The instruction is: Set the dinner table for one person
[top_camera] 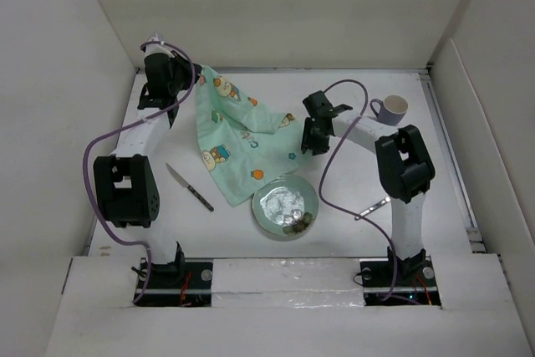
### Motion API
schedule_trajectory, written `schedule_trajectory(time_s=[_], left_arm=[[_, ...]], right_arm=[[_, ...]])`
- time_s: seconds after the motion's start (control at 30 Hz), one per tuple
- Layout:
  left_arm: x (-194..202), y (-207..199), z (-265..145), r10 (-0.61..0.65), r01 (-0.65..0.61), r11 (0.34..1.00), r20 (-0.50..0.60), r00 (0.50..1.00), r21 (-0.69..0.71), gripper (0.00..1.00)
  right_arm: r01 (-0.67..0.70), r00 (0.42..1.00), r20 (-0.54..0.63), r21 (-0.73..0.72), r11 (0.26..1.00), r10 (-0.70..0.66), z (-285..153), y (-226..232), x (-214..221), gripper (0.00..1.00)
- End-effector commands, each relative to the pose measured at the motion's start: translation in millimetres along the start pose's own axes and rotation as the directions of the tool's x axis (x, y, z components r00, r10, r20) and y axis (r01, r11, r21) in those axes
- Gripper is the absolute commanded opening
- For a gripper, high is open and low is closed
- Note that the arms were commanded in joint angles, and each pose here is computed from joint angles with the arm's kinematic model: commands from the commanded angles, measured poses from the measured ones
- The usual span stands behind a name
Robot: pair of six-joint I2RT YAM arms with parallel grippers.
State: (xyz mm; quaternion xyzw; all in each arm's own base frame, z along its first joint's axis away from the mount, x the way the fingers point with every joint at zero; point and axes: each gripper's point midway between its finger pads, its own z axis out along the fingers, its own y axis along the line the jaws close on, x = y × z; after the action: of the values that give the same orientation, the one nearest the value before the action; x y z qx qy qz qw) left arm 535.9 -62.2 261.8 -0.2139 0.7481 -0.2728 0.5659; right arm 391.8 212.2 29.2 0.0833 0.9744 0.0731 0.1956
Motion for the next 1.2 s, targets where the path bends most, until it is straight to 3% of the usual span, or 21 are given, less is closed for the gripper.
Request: schedule_trajectory(time_s=[0.0,0.03,0.13,0.2,0.4,0.43,0.47,0.5,0.53,0.57,0.63,0.7,0.83,0.93,0.97,1.0,1.03,1.13,1.17], left_arm=[[-29.1,-25.1,-22.8,0.036,-0.041,0.998,0.091,0.995,0.056,0.00],[-28.0,-24.1,-24.3,0.037,-0.042,0.998,0.090,0.995,0.053,0.00],[-29.8,-25.3,-32.1,0.046,-0.051,0.998,0.096,0.994,0.049,0.00],[-24.5,-18.4,-35.2,0.053,-0.055,0.998,0.086,0.995,0.025,0.00],[-4.2,0.4,-51.6,0.049,-0.048,0.998,0.040,0.998,-0.037,0.00],[-2.2,1.5,-56.6,0.050,-0.048,0.998,0.034,0.998,-0.043,0.00],[0.4,5.3,-59.0,0.058,-0.056,0.997,0.031,0.998,-0.055,0.00],[13.2,8.4,-60.8,0.062,-0.062,0.996,0.005,0.998,-0.064,0.00],[20.0,3.5,-65.7,0.070,-0.070,0.996,-0.008,0.998,-0.058,0.00],[25.1,2.5,-67.6,0.081,-0.081,0.995,-0.018,0.997,-0.056,0.00],[44.7,7.7,-72.4,0.086,-0.090,0.995,-0.063,0.994,-0.052,0.00],[61.4,19.5,-76.7,0.073,-0.080,0.994,-0.096,0.993,-0.069,0.00],[85.6,38.3,-84.1,0.081,-0.095,0.991,-0.145,0.986,-0.092,0.00],[99.8,44.7,-88.0,0.082,-0.099,0.991,-0.182,0.980,-0.086,0.00],[103.3,47.5,-88.9,0.079,-0.097,0.991,-0.189,0.979,-0.092,0.00],[108.9,53.3,-91.0,0.073,-0.095,0.990,-0.197,0.978,-0.106,0.00],[109.6,54.8,-92.5,0.074,-0.097,0.989,-0.195,0.978,-0.109,0.00],[115.0,64.8,-94.7,0.073,-0.104,0.984,-0.204,0.976,-0.144,0.00],[114.0,67.5,-94.9,0.082,-0.115,0.981,-0.201,0.976,-0.156,0.00]], right_arm=[[-0.070,0.997,-0.043,-0.037,0.997,0.069,12.0,5.3,-15.9,0.40],[-0.082,0.996,-0.035,-0.039,0.996,0.081,13.9,4.6,-23.3,0.24],[-0.140,0.990,0.003,-0.086,0.986,0.141,14.5,6.9,-57.6,0.00],[-0.163,0.982,0.079,-0.114,0.980,0.173,8.7,4.0,-88.5,0.00],[-0.213,0.886,0.361,-0.238,0.948,0.290,-53.6,-20.6,-239.5,0.00],[-0.215,0.892,0.353,-0.218,0.952,0.282,-46.8,-27.7,-244.1,0.28],[-0.201,0.859,0.426,-0.226,0.953,0.283,-72.4,-28.6,-271.0,0.49],[-0.184,0.858,0.446,-0.197,0.963,0.255,-77.6,-37.4,-277.2,0.63],[-0.184,0.874,0.424,-0.161,0.970,0.237,-78.2,-42.6,-270.0,0.77],[-0.189,0.875,0.425,-0.143,0.971,0.233,-86.7,-46.8,-266.3,0.79],[-0.168,0.885,0.417,-0.127,0.978,0.206,-92.4,-52.0,-252.0,0.78],[-0.131,0.902,0.399,-0.113,0.985,0.166,-97.7,-45.6,-207.2,0.73],[-0.095,0.937,0.322,-0.143,0.985,0.137,-90.2,-40.5,-113.5,0.00],[-0.072,0.966,0.243,-0.092,0.993,0.092,-82.2,-48.5,-48.9,0.00],[-0.074,0.969,0.232,-0.073,0.995,0.089,-79.3,-53.0,-37.6,0.06],[-0.077,0.970,0.227,-0.076,0.994,0.093,-77.6,-55.7,-30.6,0.17],[-0.070,0.978,0.193,-0.063,0.996,0.081,-71.7,-59.4,-11.6,0.38],[-0.063,0.987,0.142,-0.045,0.997,0.069,-60.0,-58.5,11.9,0.58],[-0.059,0.990,0.123,-0.034,0.998,0.063,-56.2,-57.8,20.2,0.58]])
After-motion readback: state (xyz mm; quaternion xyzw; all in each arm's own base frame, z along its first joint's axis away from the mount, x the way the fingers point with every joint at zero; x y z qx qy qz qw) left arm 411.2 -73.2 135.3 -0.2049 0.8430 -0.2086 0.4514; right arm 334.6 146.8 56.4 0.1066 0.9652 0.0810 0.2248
